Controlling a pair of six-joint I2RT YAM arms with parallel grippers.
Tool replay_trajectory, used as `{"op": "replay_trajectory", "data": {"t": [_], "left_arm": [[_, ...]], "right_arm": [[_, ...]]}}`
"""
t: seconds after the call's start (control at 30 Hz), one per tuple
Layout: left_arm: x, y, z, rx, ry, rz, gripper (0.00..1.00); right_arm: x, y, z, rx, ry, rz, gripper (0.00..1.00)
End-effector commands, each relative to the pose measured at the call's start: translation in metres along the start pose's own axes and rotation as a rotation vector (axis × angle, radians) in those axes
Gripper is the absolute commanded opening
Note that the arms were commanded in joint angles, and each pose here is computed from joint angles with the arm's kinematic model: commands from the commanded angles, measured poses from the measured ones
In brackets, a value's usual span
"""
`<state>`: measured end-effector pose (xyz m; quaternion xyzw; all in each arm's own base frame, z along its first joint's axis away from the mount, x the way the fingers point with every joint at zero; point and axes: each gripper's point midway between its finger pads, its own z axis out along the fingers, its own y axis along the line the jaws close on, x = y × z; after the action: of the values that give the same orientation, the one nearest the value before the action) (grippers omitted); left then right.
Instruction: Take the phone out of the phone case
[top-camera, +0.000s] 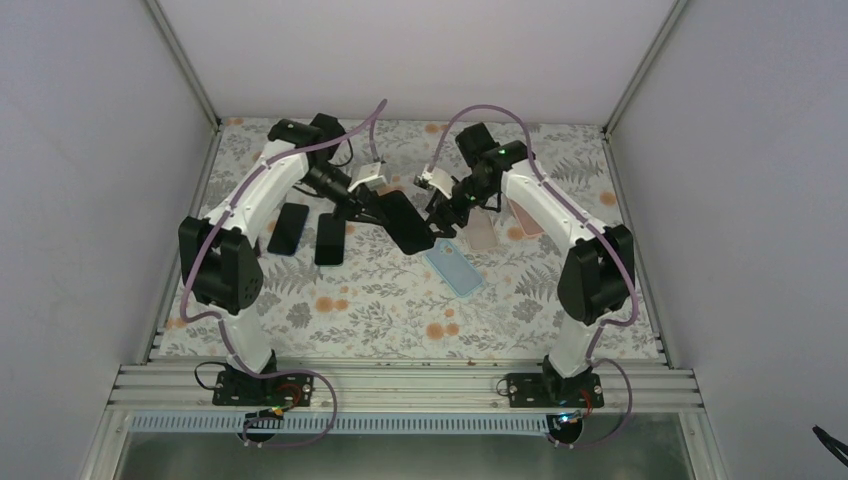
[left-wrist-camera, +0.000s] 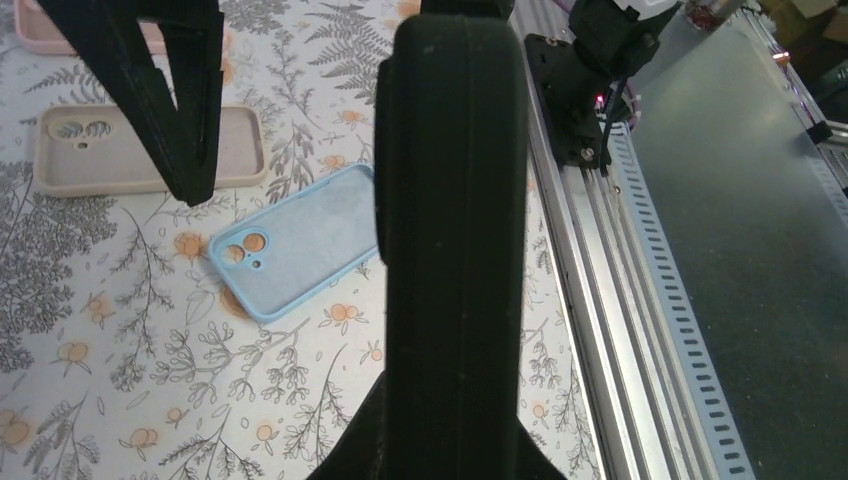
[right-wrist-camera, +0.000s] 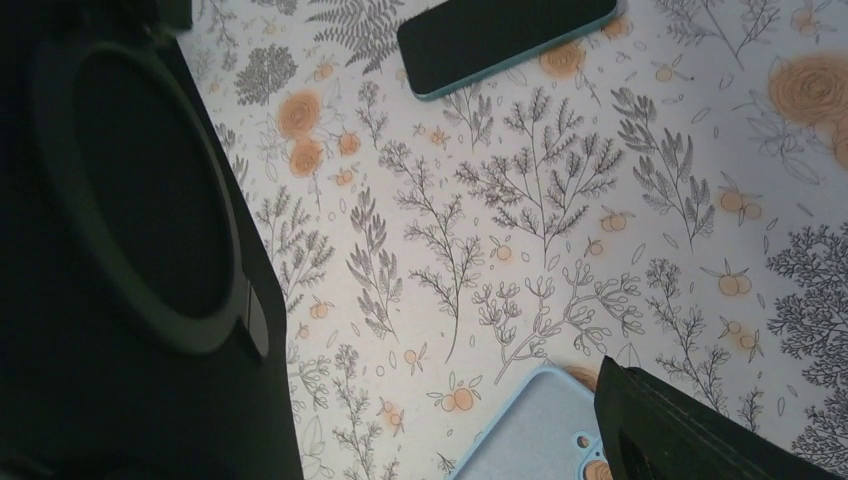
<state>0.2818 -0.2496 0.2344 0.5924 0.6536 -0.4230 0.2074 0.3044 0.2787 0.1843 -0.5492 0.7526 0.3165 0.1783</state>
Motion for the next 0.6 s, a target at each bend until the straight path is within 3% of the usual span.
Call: {"op": "replay_trajectory", "data": {"t": [0.0,0.17,0.27,0.33,0.43,0.47,0.5,0.53,0.57], "left_arm": [[-0.066,-0.024,0.003,0.123,-0.222,0.132,0.02],[-0.068,-0.028,0.015,0.158,-0.219,0.148,0.02],[-0.066,-0.010,0.020,0.102,-0.182,0.148,0.02],[-0.067,0.003,0.019,0.030,-0.161,0.161,0.02],[-0.075,0.016,0.011,-0.077,-0.140,0.184,0.03],[-0.080,0.017,0.007,-0.105,-0.140,0.197,0.10],[-0.084,0.018,0.004,-0.126,-0.140,0.207,0.24],[-0.088,0.019,0.000,-0.145,-0.140,0.212,0.39],[-0.092,0.020,-0.003,-0.164,-0.138,0.218,0.48]], "right_arm": [[-0.082,0.051,-0.013,-0.115,-0.232,-0.137,0.86],[-0.108,0.062,-0.017,-0.218,-0.280,-0.144,0.86],[-0.112,0.078,-0.007,-0.319,-0.262,-0.152,0.77],[-0.111,0.086,0.000,-0.337,-0.257,-0.153,0.62],[-0.111,0.092,-0.005,-0.362,-0.285,-0.138,0.30],[-0.110,0.093,-0.005,-0.365,-0.284,-0.138,0.21],[-0.109,0.093,-0.007,-0.359,-0.286,-0.136,0.14],[-0.109,0.092,-0.009,-0.351,-0.292,-0.137,0.10],[-0.109,0.091,-0.011,-0.340,-0.298,-0.134,0.09]]}}
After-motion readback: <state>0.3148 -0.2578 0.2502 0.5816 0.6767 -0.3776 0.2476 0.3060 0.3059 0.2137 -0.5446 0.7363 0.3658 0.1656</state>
